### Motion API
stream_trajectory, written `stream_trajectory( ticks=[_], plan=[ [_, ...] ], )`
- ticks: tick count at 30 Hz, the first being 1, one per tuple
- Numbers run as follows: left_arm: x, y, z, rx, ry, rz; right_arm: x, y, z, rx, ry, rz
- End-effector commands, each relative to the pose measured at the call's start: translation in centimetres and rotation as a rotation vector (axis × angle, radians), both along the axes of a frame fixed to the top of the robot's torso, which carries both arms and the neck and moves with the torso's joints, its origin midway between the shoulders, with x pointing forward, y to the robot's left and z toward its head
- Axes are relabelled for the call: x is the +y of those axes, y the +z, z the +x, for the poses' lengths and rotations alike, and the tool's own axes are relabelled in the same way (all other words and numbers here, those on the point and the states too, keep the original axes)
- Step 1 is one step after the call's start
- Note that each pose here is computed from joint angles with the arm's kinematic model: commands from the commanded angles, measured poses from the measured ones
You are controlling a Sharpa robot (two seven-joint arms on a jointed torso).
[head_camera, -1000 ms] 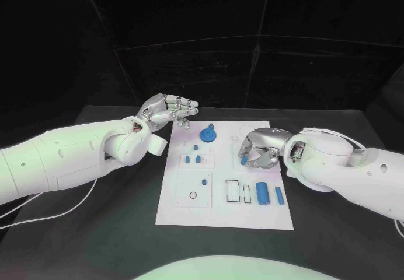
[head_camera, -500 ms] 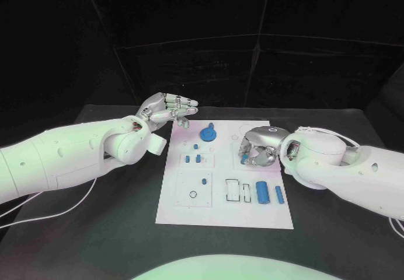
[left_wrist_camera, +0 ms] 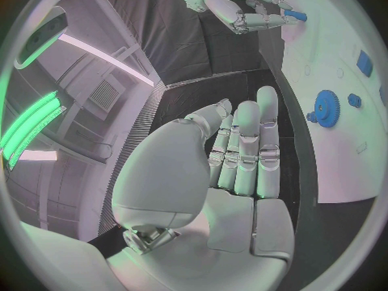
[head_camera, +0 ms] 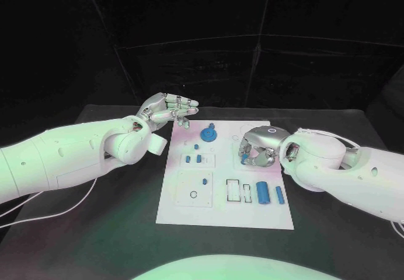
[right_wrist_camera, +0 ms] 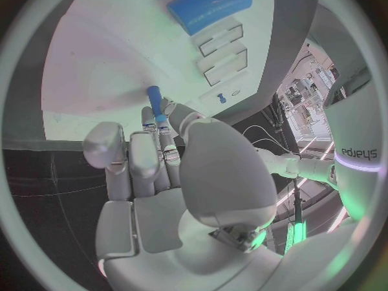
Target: Assemble the parts on the task board
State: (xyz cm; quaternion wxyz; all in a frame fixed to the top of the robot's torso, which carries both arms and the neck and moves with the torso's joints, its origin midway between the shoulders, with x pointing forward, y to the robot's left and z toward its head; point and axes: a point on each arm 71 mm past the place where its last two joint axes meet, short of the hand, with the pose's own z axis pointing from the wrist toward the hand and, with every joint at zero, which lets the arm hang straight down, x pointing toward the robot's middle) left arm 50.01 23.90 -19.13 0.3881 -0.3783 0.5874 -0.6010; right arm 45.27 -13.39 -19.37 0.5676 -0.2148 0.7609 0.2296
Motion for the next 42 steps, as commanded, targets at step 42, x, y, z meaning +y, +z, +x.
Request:
stream_trajectory(
  ticks=[42],
  plan=[
    [-1.0, 0.09, 0.12, -0.001, -0.026, -0.014, 10.4, -1.3, -7.4, 0.075, 0.351, 0.240]
  ],
)
